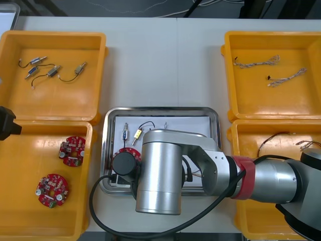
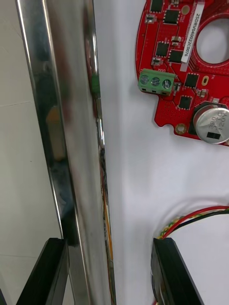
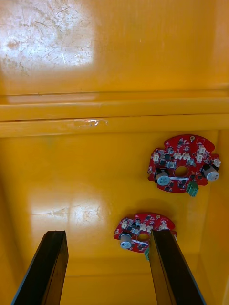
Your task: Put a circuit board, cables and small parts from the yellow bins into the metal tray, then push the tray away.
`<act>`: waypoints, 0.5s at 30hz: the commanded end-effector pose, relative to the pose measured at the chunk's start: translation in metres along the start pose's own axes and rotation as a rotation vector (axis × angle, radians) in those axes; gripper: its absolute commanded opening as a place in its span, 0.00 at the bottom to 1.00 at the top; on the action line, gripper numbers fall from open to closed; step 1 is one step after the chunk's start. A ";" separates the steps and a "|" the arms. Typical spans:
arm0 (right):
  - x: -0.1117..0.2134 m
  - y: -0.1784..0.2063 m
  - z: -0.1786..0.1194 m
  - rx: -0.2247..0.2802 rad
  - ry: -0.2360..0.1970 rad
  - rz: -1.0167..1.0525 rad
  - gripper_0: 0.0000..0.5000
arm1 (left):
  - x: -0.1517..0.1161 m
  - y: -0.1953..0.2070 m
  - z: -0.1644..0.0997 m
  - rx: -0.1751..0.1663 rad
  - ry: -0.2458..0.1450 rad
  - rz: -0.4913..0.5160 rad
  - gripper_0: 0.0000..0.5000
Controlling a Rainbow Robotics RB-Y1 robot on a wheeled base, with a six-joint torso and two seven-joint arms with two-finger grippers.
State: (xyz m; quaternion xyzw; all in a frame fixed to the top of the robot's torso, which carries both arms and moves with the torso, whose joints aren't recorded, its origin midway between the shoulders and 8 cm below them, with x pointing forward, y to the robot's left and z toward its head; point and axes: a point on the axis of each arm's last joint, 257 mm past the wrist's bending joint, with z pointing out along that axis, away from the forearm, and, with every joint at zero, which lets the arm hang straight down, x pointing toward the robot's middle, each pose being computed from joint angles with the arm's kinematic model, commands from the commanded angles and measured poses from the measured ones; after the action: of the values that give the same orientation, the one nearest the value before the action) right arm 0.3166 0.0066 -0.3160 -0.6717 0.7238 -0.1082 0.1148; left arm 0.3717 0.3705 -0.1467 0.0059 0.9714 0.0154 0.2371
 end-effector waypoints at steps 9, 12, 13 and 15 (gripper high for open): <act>-0.019 0.022 -0.011 -0.020 -0.045 -0.075 1.00 | -0.002 0.004 -0.011 -0.011 -0.022 0.046 1.00; -0.018 0.026 -0.009 -0.026 -0.046 -0.069 1.00 | -0.001 0.004 -0.011 -0.011 -0.019 0.047 1.00; -0.018 0.027 -0.008 -0.026 -0.049 -0.066 1.00 | -0.001 0.003 -0.011 -0.010 -0.019 0.049 1.00; -0.017 0.029 -0.007 -0.030 -0.049 -0.065 1.00 | -0.001 0.004 -0.011 -0.011 -0.019 0.047 1.00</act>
State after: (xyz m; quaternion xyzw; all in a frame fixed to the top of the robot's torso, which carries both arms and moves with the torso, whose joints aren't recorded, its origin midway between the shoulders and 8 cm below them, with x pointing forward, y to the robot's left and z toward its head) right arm 0.3114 0.0078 -0.3184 -0.6728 0.7239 -0.1032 0.1125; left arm 0.3704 0.3659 -0.1474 0.0103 0.9720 0.0073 0.2345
